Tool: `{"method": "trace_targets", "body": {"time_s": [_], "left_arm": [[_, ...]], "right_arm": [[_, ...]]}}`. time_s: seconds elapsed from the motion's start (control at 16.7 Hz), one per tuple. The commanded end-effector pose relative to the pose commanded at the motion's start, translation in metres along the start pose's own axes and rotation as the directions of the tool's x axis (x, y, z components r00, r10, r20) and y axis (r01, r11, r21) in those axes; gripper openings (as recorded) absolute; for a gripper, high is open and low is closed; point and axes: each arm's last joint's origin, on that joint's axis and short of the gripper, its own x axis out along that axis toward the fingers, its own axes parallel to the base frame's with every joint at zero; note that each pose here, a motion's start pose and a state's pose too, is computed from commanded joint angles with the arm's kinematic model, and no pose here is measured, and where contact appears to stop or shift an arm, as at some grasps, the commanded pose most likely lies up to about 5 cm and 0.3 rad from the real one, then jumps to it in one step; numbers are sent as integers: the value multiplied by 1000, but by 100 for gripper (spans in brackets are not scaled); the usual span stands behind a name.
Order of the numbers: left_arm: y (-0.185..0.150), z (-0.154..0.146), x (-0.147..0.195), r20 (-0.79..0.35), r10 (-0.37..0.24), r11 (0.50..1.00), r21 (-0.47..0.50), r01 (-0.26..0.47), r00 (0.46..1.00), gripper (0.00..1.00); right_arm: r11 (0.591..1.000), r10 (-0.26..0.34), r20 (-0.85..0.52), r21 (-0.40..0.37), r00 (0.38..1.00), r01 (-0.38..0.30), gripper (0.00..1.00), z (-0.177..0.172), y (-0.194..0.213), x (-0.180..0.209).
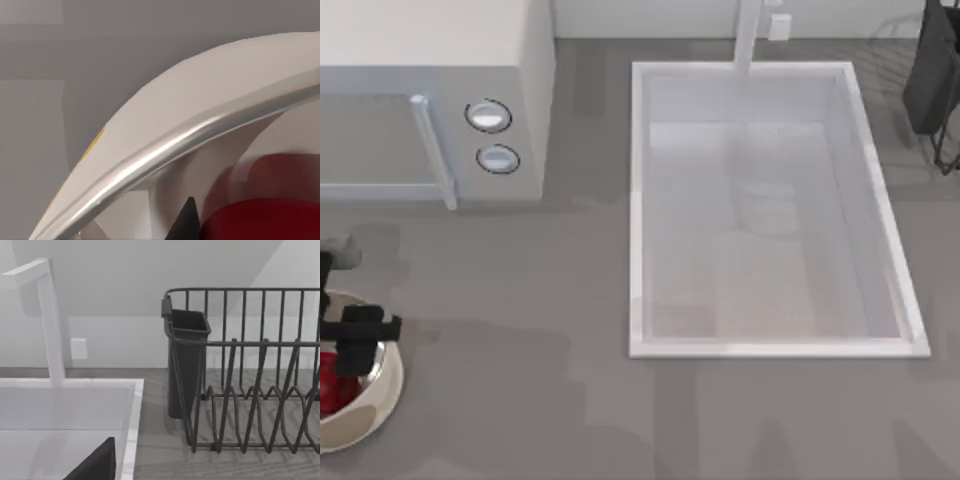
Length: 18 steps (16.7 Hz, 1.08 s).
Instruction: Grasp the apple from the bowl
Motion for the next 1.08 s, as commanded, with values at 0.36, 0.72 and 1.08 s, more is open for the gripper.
{"method": "trace_targets", "body": {"time_s": [0.36,0.72,1.08], "left_arm": [[0,0,0,0,0,1000,0,0,1000,25],[0,0,0,0,0,1000,0,0,1000,0],[0,-1,-41,94,-2,1000,6,1,996,0]], "right_arm": [[1000,0,0,0,1000,0,100,0,0,0],[1000,0,0,0,1000,0,100,0,0,0],[1000,0,0,0,1000,0,100,0,0,0]]}}
